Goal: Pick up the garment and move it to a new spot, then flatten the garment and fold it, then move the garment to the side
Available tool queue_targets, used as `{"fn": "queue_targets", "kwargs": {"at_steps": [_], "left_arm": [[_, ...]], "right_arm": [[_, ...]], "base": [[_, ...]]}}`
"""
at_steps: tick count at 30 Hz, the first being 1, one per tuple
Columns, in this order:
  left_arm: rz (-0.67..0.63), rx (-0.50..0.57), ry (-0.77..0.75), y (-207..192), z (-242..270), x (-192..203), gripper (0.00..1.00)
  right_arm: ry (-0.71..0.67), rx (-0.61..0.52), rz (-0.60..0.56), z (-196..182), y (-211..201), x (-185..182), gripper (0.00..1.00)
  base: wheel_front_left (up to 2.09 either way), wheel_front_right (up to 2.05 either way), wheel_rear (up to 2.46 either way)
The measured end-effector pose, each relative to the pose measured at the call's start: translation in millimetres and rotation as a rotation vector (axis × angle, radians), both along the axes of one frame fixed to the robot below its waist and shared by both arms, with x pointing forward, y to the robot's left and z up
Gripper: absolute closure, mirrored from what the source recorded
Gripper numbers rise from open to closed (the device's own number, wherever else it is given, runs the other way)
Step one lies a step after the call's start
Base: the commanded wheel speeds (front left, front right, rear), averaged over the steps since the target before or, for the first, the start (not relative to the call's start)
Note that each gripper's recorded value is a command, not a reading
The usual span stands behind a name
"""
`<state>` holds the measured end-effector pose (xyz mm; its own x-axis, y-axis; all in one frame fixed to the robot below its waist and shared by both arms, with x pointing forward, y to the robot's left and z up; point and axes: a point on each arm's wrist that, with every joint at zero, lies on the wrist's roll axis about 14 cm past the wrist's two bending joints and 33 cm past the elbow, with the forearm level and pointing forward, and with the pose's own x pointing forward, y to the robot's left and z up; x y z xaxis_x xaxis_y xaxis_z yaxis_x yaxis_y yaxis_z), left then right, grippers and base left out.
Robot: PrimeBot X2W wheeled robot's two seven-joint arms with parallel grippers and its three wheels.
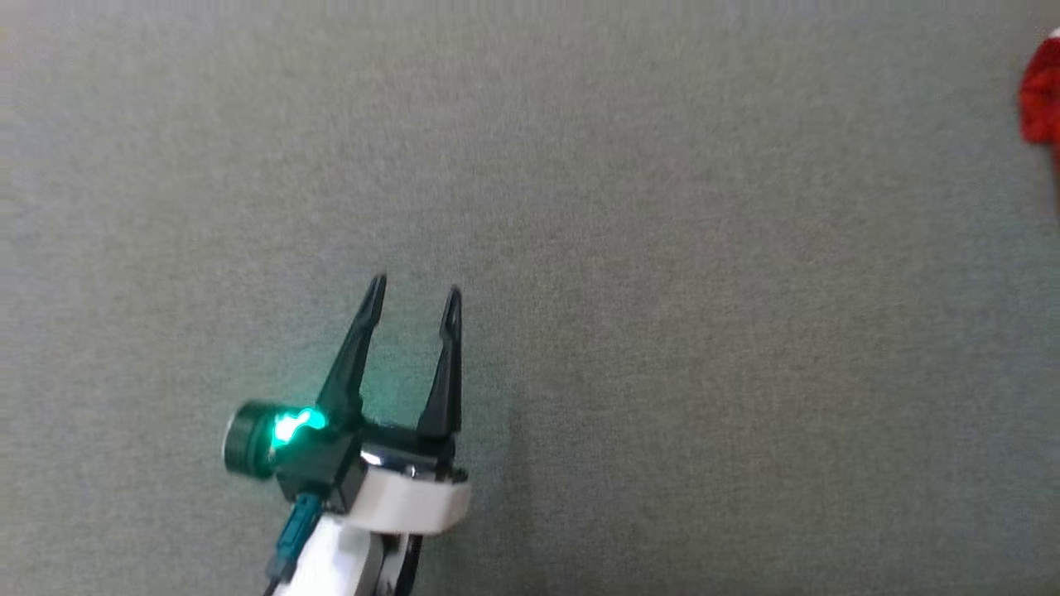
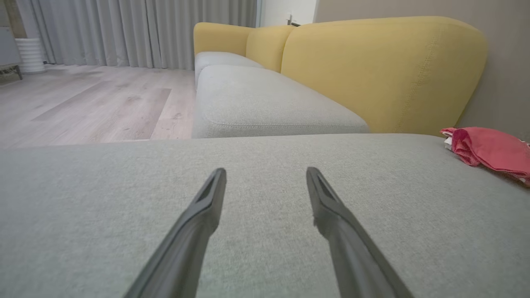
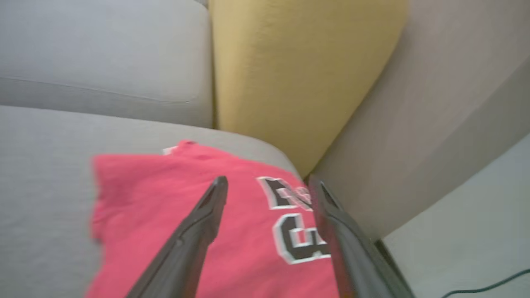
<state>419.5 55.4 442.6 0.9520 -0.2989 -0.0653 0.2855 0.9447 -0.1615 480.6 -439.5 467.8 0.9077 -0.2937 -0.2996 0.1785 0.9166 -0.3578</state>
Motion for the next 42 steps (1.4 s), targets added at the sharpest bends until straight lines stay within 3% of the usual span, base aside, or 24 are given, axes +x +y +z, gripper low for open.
{"fn": "queue_targets", "kwargs": {"at_steps": [7,8,13,16,17,22,29,42], "left_arm": [[0.055,-0.037,0.007,13,15,-31,0.00],[0.055,-0.037,0.007,13,15,-31,0.00],[0.102,-0.030,-0.034,29,32,-51,0.00],[0.119,-0.026,-0.037,36,35,-73,0.00],[0.135,-0.026,-0.044,41,37,-86,0.00],[0.208,-0.009,-0.097,64,49,-107,0.00],[0.300,0.017,-0.119,92,48,-141,0.00],[0.302,0.034,-0.118,97,45,-149,0.00]], "right_arm": [[-0.029,0.191,0.223,-38,124,-32,0.00],[-0.029,0.191,0.223,-38,124,-32,0.00],[-0.008,0.322,0.395,-62,223,-78,0.00],[-0.085,0.408,0.428,-47,263,-98,0.00],[-0.178,0.433,0.439,-23,279,-105,0.00],[-0.314,0.406,0.442,12,298,-136,0.00],[-0.303,0.364,0.467,7,307,-181,0.00],[-0.316,0.391,0.460,9,308,-185,0.00]], "base": [[0.00,0.00,0.00],[0.00,0.00,0.00],[0.00,0.00,0.00],[0.00,0.00,0.00],[0.00,0.00,0.00],[0.00,0.00,0.00],[0.00,0.00,0.00],[0.00,0.00,0.00]]}}
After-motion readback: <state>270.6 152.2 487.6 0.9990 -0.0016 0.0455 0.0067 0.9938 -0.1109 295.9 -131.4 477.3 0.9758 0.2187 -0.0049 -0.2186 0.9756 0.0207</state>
